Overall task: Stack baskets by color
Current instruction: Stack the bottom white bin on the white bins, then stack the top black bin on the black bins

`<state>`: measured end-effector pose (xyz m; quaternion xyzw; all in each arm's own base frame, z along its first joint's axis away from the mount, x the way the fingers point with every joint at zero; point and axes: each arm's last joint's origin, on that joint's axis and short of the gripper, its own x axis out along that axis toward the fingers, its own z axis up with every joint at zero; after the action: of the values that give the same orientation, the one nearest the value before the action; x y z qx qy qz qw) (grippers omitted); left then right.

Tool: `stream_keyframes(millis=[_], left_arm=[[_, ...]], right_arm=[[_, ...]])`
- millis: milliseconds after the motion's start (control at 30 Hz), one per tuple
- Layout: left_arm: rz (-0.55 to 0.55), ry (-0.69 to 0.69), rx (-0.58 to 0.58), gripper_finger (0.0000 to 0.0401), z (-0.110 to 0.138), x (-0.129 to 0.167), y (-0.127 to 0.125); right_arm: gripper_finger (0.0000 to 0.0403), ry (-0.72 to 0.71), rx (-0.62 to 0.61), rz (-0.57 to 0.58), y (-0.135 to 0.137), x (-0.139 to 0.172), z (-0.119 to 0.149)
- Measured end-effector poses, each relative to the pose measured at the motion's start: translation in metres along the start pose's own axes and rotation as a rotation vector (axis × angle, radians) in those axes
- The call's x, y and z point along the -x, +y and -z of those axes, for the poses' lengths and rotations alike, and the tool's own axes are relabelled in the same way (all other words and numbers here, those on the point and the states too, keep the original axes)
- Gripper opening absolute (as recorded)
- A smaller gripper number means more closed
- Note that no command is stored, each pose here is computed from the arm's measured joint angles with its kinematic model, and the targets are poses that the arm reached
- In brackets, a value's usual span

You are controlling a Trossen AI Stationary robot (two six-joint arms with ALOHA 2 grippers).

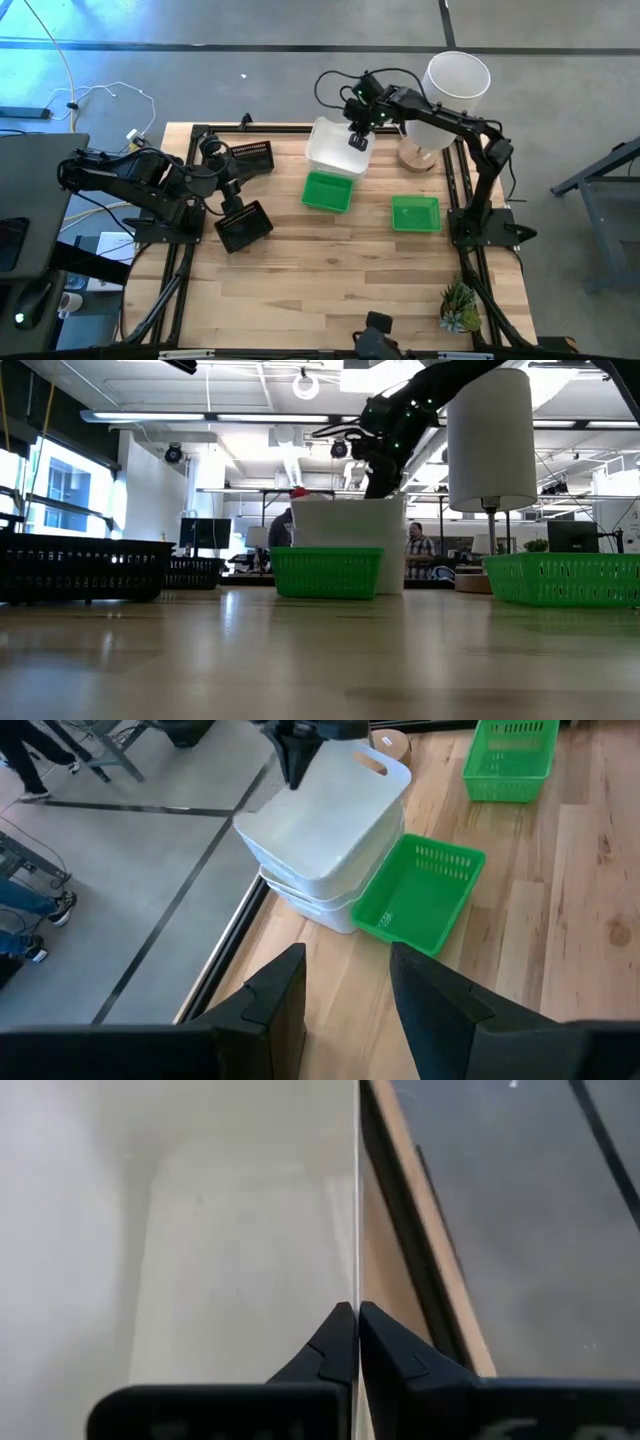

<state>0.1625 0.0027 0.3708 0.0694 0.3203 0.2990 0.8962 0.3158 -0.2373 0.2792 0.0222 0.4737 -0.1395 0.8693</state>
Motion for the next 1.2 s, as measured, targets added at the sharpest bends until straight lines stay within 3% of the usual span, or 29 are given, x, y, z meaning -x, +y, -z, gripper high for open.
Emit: stream_keyframes(millis=[200,467,867,1200], left_arm=[[0.0,0.0,0.0,0.0133,0.0,0.0,0.0],[0.0,0.0,0.0,0.0133,0.0,0.0,0.0],[0.0,0.0,0.0,0.0133,0.0,0.0,0.0],[0.0,0.0,0.016,0.0133,0.0,0.0,0.0]], right_arm=[[0.0,0.031,0.007,-0.036,0.001,-0.014,0.003],[0.0003,0.073,0.045,0.071,-0.002,-0.021,0.003],[0.011,0.082,0.054,0.13,-0.004,-0.02,0.002],[0.0122,0.108,0.021,0.034,0.021,0.004,-0.018]])
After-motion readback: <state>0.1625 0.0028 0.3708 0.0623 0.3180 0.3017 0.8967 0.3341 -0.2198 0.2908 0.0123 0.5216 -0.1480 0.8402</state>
